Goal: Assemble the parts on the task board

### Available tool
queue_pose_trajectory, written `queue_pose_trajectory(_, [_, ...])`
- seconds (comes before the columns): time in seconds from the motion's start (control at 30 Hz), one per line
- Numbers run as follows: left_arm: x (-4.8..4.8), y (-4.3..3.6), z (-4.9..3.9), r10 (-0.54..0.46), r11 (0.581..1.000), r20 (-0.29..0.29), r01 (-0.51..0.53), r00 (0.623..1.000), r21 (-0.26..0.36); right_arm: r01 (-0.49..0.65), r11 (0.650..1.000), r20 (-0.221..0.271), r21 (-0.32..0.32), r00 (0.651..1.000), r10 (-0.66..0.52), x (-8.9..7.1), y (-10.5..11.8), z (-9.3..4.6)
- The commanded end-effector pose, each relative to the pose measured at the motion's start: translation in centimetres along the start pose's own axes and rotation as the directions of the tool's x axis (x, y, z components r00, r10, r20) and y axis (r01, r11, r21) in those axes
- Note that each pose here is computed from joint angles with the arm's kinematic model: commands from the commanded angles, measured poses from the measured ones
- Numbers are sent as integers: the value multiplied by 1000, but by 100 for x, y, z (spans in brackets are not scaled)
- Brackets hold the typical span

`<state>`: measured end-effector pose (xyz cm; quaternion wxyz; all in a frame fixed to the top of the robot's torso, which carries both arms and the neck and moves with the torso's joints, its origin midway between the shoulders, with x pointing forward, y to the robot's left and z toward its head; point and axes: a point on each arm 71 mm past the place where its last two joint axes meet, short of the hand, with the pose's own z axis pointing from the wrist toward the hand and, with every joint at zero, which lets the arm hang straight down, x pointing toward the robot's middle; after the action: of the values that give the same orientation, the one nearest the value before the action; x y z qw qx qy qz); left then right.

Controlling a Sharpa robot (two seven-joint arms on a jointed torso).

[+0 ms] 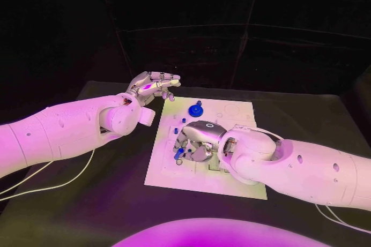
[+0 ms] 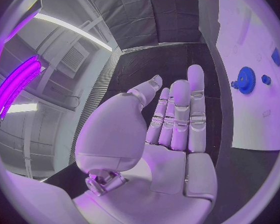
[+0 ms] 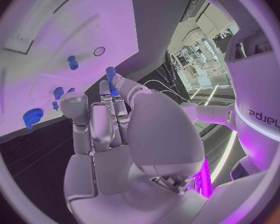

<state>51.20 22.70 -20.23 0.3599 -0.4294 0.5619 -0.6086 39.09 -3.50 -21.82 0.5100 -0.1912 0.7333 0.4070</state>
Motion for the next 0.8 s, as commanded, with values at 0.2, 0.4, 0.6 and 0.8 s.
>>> queue_pose_trajectory(0.2, [19,-15,6,-7,1000,-14,7,1000,7,69,998,-57,2,996,-69,129,-42,38])
queue_pose_trajectory(0.4, [19,-14,8,-7,1000,-15,7,1000,6,93,995,-73,17,993,-92,171,-75,40])
queue_pose_trajectory(0.6, [14,-14,9,-7,1000,-14,7,1000,6,112,993,-82,23,991,-110,190,-74,61])
queue_pose_trajectory(0.8, [19,-13,12,-7,1000,-15,7,1000,6,128,991,-77,32,989,-125,198,-68,83])
